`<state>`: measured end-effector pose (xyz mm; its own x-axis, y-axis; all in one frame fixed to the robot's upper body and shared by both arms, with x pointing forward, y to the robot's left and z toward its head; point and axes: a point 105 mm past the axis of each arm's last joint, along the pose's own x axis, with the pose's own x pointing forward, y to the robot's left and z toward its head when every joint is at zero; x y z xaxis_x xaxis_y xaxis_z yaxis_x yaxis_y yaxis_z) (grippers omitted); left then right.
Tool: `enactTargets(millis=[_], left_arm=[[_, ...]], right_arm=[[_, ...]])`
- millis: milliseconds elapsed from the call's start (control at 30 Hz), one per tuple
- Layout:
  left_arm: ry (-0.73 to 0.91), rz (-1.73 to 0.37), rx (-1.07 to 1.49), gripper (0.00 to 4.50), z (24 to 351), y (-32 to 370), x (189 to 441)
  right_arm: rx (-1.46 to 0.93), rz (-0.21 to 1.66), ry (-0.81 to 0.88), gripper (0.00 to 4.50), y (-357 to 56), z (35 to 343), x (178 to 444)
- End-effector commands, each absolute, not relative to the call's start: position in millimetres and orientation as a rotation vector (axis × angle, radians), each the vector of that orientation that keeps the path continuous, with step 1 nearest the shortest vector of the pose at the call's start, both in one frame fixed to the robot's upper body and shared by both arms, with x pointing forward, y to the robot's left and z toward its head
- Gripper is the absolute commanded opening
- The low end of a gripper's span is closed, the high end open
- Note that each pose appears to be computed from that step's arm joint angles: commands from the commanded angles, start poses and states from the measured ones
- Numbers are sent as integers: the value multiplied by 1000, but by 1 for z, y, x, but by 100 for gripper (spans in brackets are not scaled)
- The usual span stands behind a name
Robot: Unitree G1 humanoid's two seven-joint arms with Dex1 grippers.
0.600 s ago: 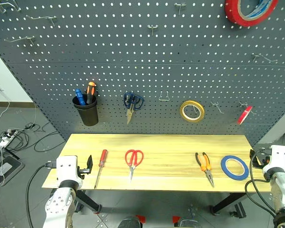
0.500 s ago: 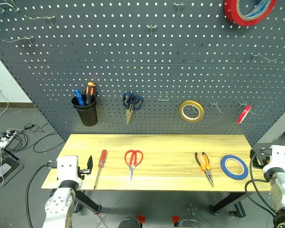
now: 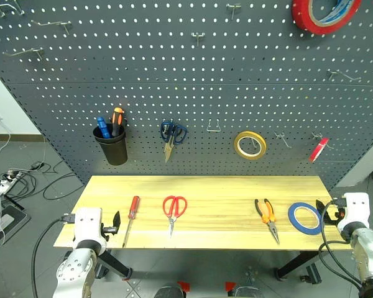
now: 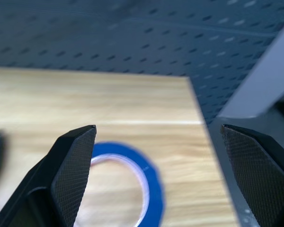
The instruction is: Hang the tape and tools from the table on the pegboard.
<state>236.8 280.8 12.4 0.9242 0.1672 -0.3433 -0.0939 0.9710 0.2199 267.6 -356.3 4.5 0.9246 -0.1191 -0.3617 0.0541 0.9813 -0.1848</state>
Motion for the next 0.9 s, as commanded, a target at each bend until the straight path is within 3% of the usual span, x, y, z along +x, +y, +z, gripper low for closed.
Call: enactTargets(millis=[33, 333, 600, 900], left_arm=[[319, 38, 235, 405, 38, 261, 251], [195, -370, 313, 405, 84, 186, 281], [178, -994, 349, 405, 107, 114, 261], [179, -1261, 442, 405, 109, 95, 251]], right_arm=[[-193, -45, 332, 450, -352, 33, 273], [-243, 86, 447, 450, -307, 44, 274], [-241, 104, 577, 450, -289, 34, 291], [-304, 168, 677, 450, -287, 16, 327]])
